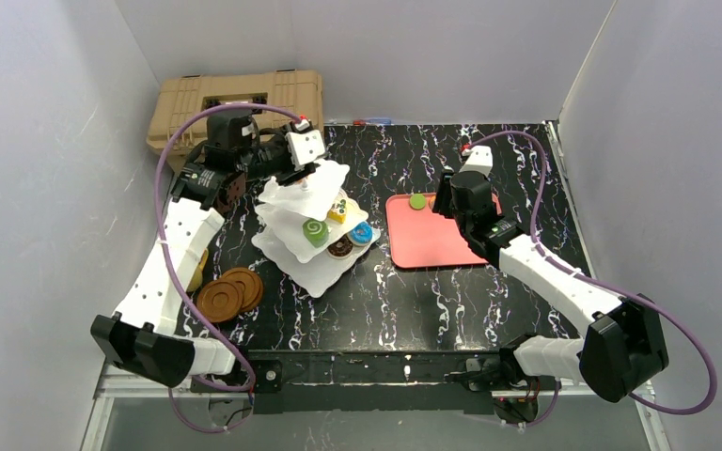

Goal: Serve the afternoon tea
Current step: Adjust the desert table at the center of the board.

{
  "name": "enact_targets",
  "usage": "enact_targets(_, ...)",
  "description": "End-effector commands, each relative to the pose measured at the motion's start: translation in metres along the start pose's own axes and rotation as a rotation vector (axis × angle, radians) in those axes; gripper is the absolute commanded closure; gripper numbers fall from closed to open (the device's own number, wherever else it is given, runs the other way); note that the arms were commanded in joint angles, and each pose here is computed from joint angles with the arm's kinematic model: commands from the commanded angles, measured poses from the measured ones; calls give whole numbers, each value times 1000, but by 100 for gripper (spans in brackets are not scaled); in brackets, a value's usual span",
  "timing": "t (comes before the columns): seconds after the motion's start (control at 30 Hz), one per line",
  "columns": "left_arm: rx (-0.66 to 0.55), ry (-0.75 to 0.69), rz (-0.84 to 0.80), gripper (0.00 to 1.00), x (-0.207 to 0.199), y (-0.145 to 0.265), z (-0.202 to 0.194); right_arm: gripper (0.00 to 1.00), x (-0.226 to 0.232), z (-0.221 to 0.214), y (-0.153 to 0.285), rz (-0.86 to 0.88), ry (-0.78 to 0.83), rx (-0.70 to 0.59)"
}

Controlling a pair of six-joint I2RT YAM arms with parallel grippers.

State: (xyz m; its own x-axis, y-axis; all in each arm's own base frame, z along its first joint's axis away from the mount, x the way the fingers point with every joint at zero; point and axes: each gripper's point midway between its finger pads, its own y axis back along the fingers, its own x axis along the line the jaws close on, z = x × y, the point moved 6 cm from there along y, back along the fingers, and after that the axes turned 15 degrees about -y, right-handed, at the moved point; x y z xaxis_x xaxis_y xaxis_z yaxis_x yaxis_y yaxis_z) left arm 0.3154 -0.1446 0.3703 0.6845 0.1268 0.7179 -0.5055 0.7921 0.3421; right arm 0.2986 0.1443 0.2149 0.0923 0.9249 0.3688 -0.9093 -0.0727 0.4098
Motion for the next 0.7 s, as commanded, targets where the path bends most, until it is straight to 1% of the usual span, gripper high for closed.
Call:
enact_targets(0.0, 30, -18, 126, 94, 12, 10, 22, 46, 4, 18, -2, 13, -30, -87)
enact_targets(0.23, 157, 90, 238, 96, 21, 7, 28, 46, 5, 16, -15, 9, -12, -98)
enact_targets(0.3, 177, 112, 260, 96, 22, 8, 29, 46, 6, 15, -20, 9, -5, -101)
enact_targets(0.37, 189, 118, 272, 94, 22, 9, 30, 46, 7, 13, -28, 10, 4, -100)
enact_targets(0.43, 195, 142, 284, 89, 21, 11, 31, 46, 10, 9, -38, 16, 7, -93)
enact_targets(0.47, 188, 156, 279, 81, 20, 12, 34, 46, 12, 8, -42, 23, 6, -92)
enact_targets(0.5, 173, 163, 271, 67, 18, 14, 37, 46, 15, 8, -46, 32, 3, -94)
enact_targets(0.53, 155, 168, 260, 46, 16, 16, 40, 46, 16, 7, -51, 32, 5, -91)
enact_targets(0.57, 134, 168, 240, 29, 14, 18, 45, 46, 18, 6, -55, 32, 6, -88)
enact_targets(0.6, 117, 168, 211, 18, 10, 21, 49, 46, 19, 6, -58, 32, 9, -84)
enact_targets(0.63, 102, 168, 189, 10, 7, 25, 53, 46, 21, 7, -60, 34, 8, -81)
enact_targets(0.67, 93, 167, 166, 6, 5, 28, 56, 46, 22, 7, -61, 37, 9, -80)
